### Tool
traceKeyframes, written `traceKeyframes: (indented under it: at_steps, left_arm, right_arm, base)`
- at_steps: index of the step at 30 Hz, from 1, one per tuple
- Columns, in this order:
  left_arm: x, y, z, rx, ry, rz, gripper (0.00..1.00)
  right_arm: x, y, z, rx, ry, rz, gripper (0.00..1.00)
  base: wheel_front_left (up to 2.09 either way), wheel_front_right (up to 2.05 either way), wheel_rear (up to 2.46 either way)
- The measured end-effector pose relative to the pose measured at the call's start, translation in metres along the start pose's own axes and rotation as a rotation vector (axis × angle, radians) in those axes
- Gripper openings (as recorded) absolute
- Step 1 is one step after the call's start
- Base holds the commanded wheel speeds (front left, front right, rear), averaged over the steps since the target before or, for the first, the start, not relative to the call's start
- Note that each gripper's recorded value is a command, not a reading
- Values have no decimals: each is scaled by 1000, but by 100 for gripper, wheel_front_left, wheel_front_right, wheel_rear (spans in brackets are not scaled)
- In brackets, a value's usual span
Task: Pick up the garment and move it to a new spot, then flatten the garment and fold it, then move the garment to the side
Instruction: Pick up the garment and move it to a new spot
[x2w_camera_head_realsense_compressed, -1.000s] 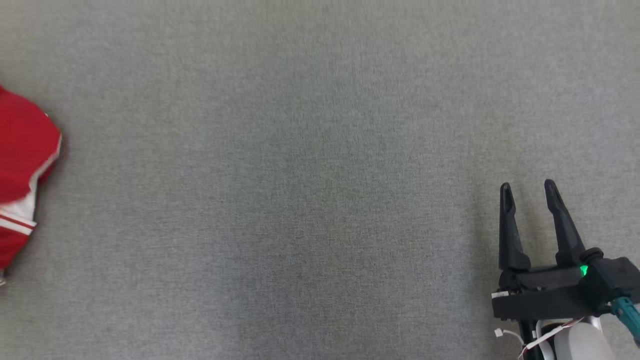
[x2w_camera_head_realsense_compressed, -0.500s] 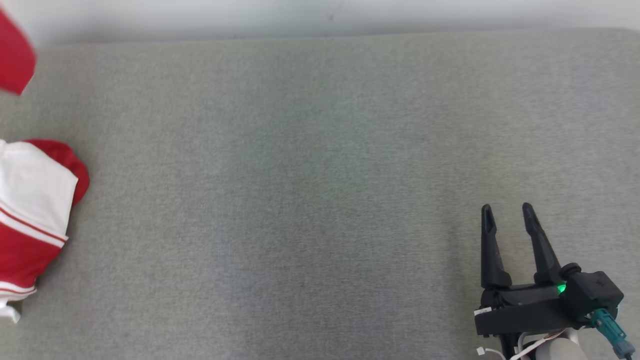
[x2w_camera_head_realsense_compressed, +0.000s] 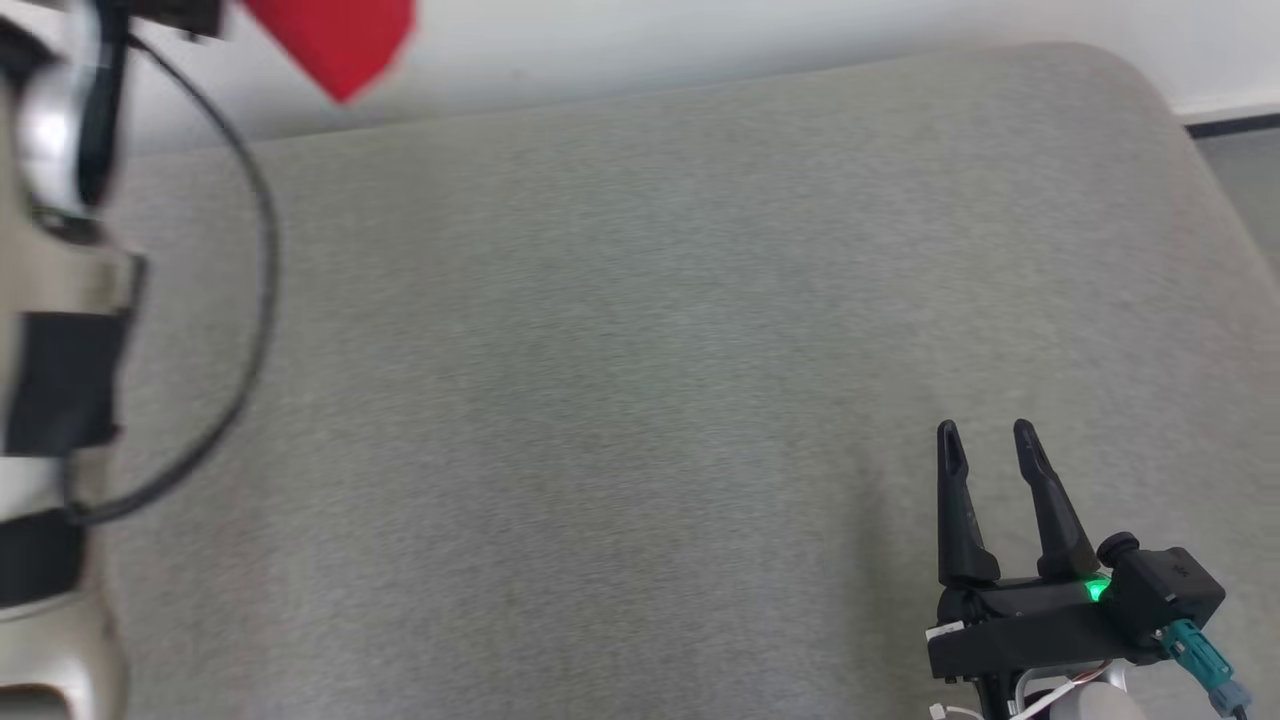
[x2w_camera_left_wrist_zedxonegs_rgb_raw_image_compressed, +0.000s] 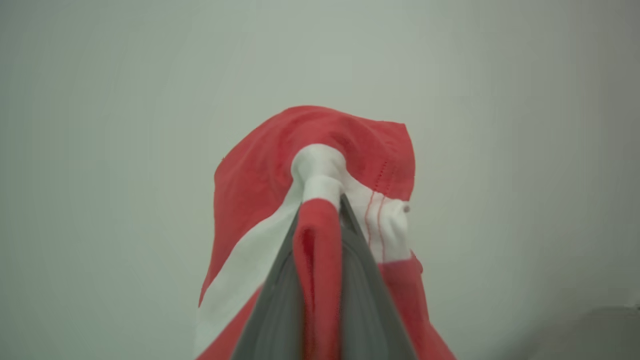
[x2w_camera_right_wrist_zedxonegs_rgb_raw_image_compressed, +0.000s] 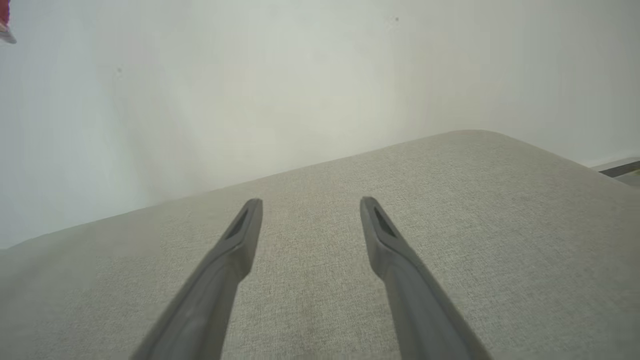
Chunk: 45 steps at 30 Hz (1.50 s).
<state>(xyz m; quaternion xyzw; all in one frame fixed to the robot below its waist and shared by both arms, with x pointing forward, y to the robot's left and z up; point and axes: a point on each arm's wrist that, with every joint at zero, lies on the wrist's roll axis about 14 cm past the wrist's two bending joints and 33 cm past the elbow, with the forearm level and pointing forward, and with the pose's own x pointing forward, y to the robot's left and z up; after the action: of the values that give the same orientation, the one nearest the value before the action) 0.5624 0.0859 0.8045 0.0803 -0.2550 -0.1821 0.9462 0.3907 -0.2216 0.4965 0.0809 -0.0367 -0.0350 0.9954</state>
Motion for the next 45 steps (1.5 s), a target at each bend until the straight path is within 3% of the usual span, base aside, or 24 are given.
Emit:
traceKeyframes:
  at_steps: [5,12,18,20,23,24,25,26,35,41,45]
  left_arm:
    - [10,-82,-17,-105,3,-164,0]
    - [-10,-178,-74,-302,115,-311,0]
    - [-59,-235,-151,-429,315,-367,0]
    - [-95,-260,-188,-455,429,-401,0]
    - [-127,-276,-213,-494,519,-410,0]
    - [-135,-280,-218,-491,536,-415,0]
    - [-143,-283,-223,-485,551,-419,62]
    - [-150,-285,-227,-467,568,-426,100]
    - [-143,-280,-185,-494,392,-408,100]
    - [-134,-235,-154,-443,286,-286,100]
    - [-142,-184,-147,-371,257,-166,100]
  right_arm:
    - [-16,-23,8,-4,-11,-72,100]
    - [-38,-50,16,-25,-18,-161,100]
    - [-47,-60,15,-32,-8,-195,100]
    - [-49,-61,13,-34,2,-200,100]
    - [-49,-61,10,-33,9,-198,100]
    - [-48,-59,11,-32,8,-194,100]
    - [-47,-58,11,-31,5,-189,100]
    - [-46,-56,12,-31,3,-183,100]
    - [-55,-49,7,-42,17,-162,100]
    - [-49,-28,7,-46,9,-89,100]
    - [-42,-10,10,-43,-6,-29,100]
  base:
    - [0,0,0]
    - [0,0,0]
    - [0,0,0]
    - [0,0,0]
    - [0,0,0]
    - [0,0,0]
    - [0,0,0]
    - [0,0,0]
    - [0,0,0]
    - [0,0,0]
    - [0,0,0]
